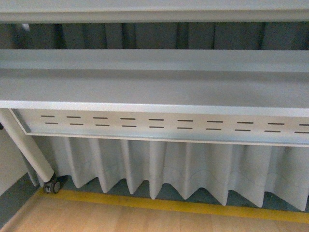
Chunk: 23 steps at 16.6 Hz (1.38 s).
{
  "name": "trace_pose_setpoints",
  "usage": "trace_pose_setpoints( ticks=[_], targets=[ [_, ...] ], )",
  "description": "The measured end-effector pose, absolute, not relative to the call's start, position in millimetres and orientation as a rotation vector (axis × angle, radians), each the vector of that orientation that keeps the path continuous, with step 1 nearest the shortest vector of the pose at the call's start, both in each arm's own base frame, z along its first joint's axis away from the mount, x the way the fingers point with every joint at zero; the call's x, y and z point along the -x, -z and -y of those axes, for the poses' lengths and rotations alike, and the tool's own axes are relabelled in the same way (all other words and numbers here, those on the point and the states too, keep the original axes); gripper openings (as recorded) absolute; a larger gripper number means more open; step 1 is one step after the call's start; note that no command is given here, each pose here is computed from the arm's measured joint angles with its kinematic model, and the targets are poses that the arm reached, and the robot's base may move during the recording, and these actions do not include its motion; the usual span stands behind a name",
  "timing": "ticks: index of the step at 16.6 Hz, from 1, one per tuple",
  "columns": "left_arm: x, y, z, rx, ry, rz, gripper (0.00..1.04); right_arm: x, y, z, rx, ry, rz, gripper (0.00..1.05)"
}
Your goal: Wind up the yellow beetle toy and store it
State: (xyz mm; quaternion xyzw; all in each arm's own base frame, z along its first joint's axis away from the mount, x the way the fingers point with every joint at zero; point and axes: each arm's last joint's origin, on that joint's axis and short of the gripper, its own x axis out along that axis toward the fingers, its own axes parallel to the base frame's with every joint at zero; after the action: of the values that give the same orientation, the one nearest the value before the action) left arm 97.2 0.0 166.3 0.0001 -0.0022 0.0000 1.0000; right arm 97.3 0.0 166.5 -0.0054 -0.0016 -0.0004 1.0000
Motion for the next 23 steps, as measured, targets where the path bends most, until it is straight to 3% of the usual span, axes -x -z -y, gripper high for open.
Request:
trace_pose_setpoints(
  ticks=[23],
  targets=[
    [-97.2,-166.3,0.0,0.0,0.0,0.004,0.98,-97.3,-166.6,0.0,0.011,0.001,0.004,0.98]
  ],
)
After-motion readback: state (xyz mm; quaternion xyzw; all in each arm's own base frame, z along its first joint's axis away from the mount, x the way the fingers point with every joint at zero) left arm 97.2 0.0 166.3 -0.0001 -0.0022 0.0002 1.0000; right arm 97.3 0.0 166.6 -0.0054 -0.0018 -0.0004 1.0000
